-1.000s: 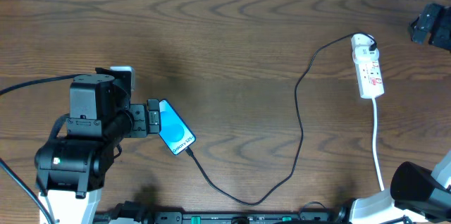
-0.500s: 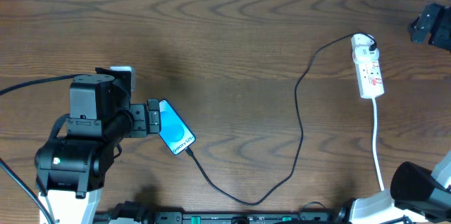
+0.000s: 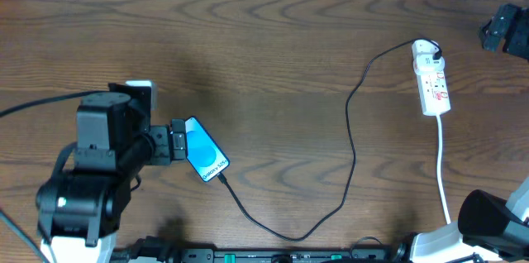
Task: Plug charger to phone and switch on socket
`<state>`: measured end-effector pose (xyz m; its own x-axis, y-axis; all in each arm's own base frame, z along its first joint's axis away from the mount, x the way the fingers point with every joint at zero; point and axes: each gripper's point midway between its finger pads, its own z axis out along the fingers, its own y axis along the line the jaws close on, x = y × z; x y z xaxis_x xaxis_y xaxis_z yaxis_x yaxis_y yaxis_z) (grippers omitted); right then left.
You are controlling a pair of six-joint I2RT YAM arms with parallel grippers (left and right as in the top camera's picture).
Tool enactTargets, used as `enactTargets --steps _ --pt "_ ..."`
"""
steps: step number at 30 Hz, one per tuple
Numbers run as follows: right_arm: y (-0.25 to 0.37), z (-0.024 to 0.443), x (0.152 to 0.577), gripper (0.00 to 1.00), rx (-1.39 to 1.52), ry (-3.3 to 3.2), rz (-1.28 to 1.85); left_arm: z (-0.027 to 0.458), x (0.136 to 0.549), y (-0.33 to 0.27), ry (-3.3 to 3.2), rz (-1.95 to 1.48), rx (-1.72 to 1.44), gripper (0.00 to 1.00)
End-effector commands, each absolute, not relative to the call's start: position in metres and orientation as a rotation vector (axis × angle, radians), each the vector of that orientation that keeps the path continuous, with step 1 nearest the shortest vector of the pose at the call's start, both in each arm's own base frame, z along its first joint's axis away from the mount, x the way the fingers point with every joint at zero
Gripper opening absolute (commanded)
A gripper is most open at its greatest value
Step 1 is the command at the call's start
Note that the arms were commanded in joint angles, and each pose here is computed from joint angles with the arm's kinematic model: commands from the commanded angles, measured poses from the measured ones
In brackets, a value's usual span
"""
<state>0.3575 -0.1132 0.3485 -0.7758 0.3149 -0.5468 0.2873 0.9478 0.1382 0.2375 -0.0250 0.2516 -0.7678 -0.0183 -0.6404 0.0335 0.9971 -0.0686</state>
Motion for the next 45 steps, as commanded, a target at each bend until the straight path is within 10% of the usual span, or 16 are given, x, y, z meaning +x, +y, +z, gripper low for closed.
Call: enactTargets --steps 1,24,45 --pt "-0.112 0.352 0.356 0.99 0.419 2.501 0.06 0.266 0.229 -0.022 2.383 -0.08 0.023 0.98" --pt "-0.112 0.352 0.356 0.99 0.419 2.5 0.061 0.175 0.175 -0.017 2.448 -0.074 0.025 0.98" --pt "-0.112 0.352 0.356 0.99 0.419 2.5 0.06 0.202 0.237 -0.022 1.793 -0.121 0.014 0.98"
